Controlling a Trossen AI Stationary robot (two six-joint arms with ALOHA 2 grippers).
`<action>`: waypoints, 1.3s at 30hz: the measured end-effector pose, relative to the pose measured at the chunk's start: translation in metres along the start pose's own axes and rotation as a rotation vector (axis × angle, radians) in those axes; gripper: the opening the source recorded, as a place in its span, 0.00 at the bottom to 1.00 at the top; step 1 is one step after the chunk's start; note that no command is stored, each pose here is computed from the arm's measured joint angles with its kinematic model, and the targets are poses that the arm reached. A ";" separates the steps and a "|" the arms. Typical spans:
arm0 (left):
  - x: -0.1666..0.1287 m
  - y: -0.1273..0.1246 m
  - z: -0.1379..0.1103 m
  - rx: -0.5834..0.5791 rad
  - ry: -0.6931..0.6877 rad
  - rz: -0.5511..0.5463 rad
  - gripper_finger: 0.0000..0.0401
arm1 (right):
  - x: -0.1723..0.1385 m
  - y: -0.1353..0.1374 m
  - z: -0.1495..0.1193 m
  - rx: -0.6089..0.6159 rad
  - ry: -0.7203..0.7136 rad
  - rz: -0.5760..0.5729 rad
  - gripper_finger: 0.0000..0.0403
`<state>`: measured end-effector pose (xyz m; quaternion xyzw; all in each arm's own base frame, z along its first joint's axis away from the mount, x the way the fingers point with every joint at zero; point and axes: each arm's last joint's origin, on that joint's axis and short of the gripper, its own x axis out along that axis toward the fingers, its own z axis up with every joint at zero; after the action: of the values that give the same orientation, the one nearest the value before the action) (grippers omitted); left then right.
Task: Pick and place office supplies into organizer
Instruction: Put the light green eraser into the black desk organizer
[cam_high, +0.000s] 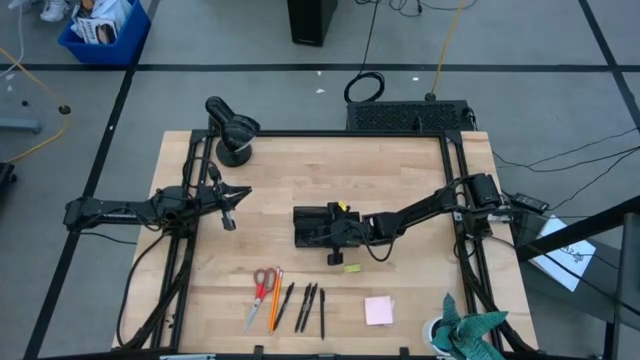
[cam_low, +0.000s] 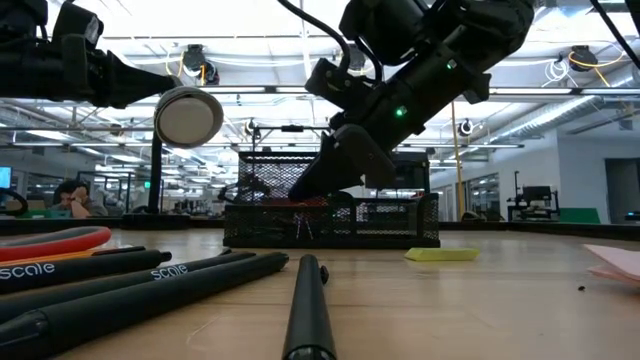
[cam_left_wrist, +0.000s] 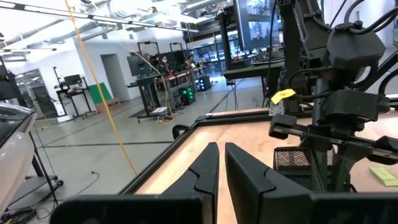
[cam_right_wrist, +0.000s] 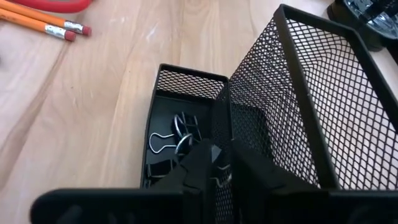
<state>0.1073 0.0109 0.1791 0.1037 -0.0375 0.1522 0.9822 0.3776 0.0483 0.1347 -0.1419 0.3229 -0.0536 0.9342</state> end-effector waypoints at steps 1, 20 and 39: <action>0.000 0.000 0.000 -0.001 0.000 0.000 0.09 | 0.000 0.000 0.000 0.000 -0.001 -0.001 0.16; 0.000 0.000 0.000 -0.018 0.002 -0.001 0.09 | -0.092 0.055 0.030 -0.037 -0.017 0.260 0.33; 0.000 0.000 -0.002 -0.008 0.023 -0.005 0.09 | -0.084 0.061 -0.036 0.169 0.230 0.339 0.49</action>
<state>0.1075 0.0110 0.1768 0.0980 -0.0264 0.1507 0.9834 0.2898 0.1143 0.1382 0.0002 0.4408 0.0618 0.8955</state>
